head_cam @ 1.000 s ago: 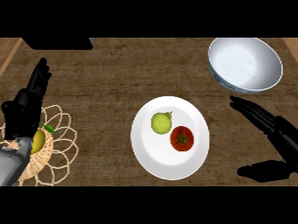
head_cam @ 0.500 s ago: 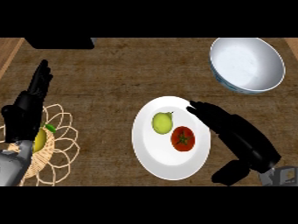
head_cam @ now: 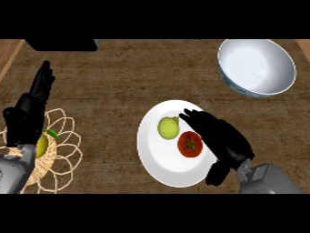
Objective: Pick the tomato from the plate and place it in the bowl
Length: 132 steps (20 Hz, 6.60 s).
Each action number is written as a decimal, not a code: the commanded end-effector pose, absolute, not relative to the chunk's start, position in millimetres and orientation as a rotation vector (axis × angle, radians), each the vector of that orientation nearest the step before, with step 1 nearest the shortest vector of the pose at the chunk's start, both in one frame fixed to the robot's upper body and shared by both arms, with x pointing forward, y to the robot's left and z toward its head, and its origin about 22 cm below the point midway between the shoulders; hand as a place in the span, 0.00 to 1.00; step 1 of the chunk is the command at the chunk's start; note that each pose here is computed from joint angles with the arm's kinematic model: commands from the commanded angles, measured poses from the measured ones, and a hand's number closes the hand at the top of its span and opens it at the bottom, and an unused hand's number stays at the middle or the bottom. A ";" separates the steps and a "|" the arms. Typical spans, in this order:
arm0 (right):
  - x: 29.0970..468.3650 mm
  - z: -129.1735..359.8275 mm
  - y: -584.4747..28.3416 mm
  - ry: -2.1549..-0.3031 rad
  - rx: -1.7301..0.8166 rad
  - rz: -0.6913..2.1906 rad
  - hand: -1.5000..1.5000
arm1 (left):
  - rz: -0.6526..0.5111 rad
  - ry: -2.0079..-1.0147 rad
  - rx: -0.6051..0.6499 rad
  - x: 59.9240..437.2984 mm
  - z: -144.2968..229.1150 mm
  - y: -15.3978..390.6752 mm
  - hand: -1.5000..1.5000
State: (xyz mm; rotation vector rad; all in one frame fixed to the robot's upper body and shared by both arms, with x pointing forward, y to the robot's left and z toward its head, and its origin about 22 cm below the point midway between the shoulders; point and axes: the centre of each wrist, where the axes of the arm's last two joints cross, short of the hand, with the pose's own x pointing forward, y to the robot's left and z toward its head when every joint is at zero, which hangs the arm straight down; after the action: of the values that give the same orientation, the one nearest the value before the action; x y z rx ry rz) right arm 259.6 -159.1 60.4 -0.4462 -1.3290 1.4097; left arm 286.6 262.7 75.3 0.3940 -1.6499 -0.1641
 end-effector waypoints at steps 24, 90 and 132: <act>304.1 -3.9 -146.0 -1.367 -0.489 1.510 1.00 | -0.172 -1.657 0.383 265.8 74.3 275.9 0.50; 430.2 64.7 -300.2 -1.277 -1.494 0.200 1.00 | -0.187 -1.686 0.370 291.1 80.9 253.3 0.50; 289.4 -23.3 -418.9 -1.728 -0.711 -0.162 0.00 | -0.155 -1.641 0.413 284.3 70.2 253.5 0.50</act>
State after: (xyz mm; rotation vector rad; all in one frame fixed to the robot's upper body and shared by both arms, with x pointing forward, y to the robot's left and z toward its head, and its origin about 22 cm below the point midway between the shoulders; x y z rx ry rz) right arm 321.7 -422.4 2.0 -0.7246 -1.6942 -0.1601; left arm 288.6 265.3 72.1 0.4055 -1.6408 -0.1509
